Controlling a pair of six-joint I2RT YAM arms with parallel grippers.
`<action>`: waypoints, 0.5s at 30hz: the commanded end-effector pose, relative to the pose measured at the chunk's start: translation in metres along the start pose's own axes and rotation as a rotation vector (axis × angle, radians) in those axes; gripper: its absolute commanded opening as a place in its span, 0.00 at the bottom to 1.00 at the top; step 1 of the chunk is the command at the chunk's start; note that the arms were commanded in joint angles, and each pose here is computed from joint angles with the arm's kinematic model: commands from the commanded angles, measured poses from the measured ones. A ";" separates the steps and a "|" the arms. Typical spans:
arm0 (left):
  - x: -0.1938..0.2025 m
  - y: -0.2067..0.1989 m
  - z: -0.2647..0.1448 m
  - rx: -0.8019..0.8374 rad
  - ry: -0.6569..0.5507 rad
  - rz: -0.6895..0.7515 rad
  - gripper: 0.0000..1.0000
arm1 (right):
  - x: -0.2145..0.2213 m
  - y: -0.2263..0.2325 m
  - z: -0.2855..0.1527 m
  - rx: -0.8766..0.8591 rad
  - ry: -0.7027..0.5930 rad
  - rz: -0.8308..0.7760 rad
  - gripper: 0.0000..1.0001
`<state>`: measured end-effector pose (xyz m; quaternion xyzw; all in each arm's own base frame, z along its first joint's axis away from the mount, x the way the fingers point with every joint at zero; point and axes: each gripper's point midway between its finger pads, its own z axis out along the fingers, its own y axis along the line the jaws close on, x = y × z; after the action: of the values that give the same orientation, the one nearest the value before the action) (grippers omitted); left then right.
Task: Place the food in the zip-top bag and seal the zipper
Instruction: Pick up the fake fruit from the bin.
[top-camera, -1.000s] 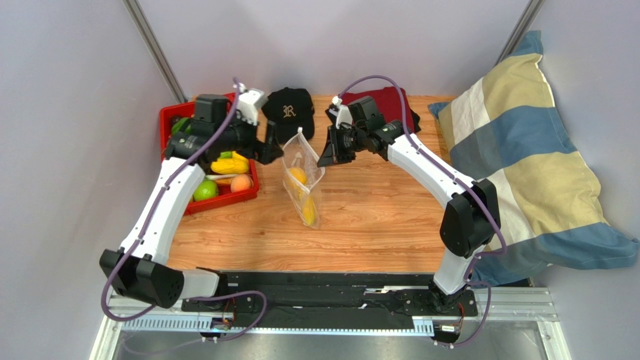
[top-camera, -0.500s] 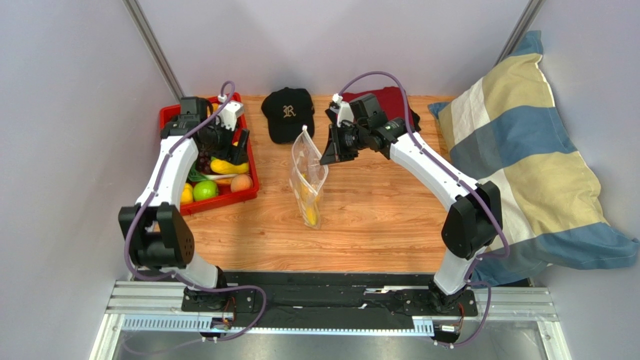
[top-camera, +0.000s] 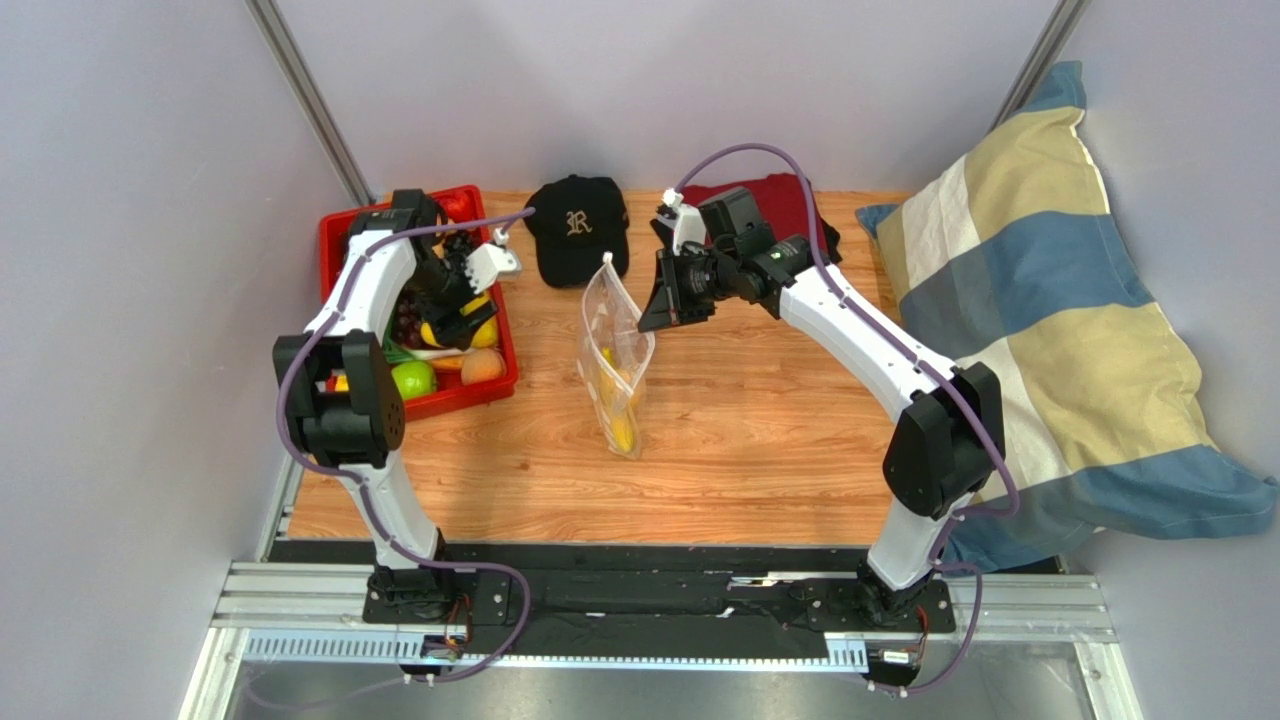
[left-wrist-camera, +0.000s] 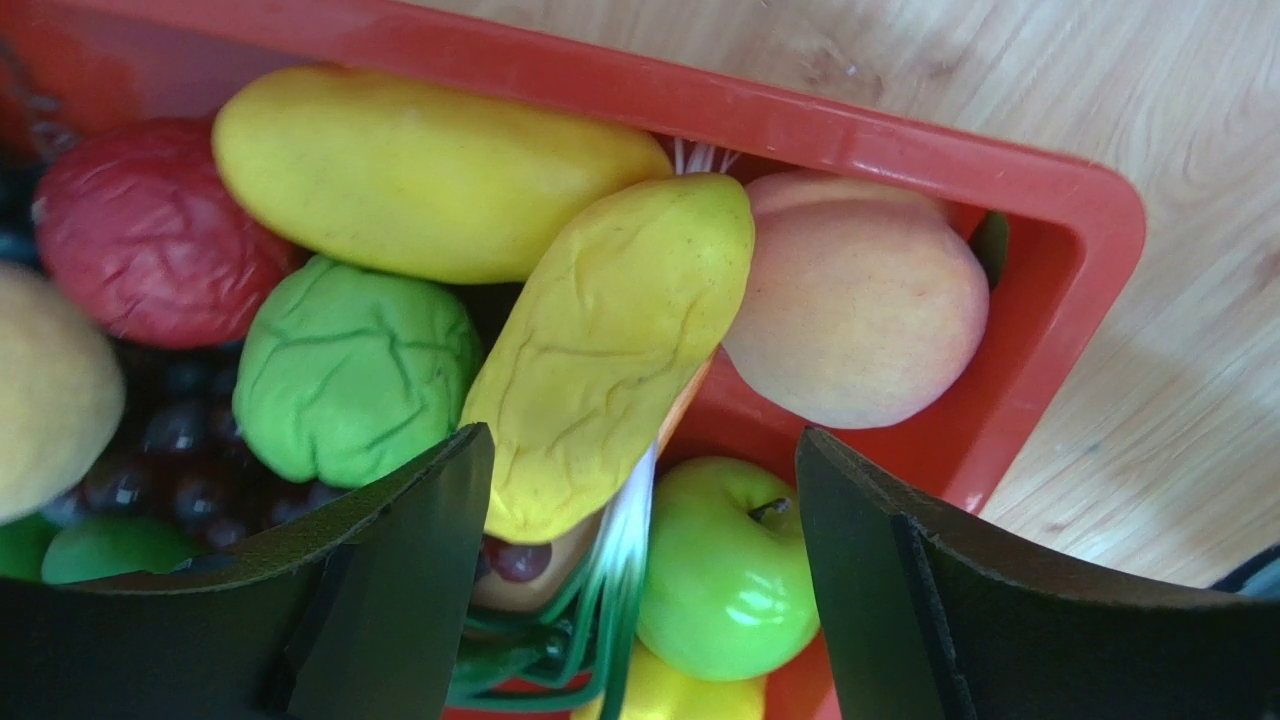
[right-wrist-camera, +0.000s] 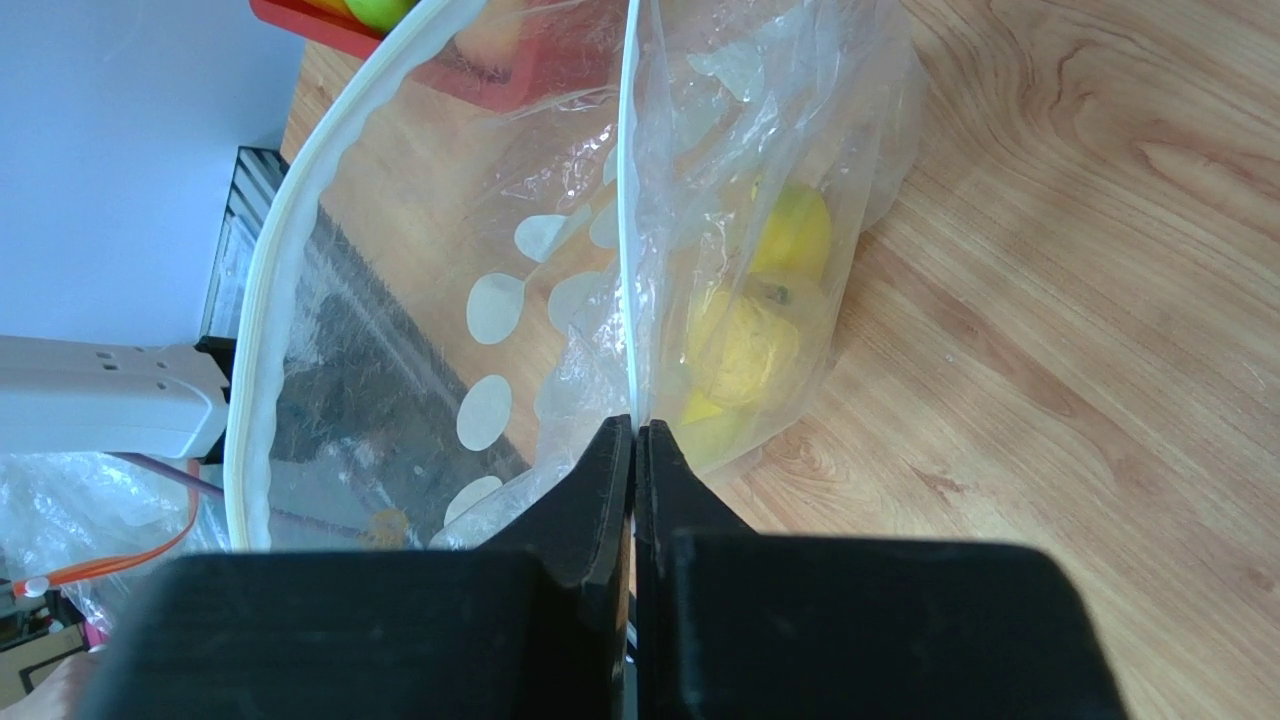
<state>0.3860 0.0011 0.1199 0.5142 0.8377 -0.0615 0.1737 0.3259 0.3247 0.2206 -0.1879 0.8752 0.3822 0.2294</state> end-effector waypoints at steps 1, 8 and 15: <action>-0.001 0.002 -0.001 0.071 0.010 0.179 0.81 | -0.013 0.021 -0.016 -0.043 -0.050 -0.054 0.00; 0.011 0.011 0.019 0.071 0.057 0.212 0.60 | -0.014 0.021 -0.012 -0.046 -0.040 -0.046 0.00; 0.003 0.011 0.007 -0.004 -0.017 0.230 0.70 | -0.013 0.022 -0.006 -0.073 -0.023 -0.031 0.00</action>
<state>0.3972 0.0130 0.0974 0.5944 0.7893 -0.0481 0.1461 0.3235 0.3263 0.2217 -0.1907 0.8729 0.3889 0.2247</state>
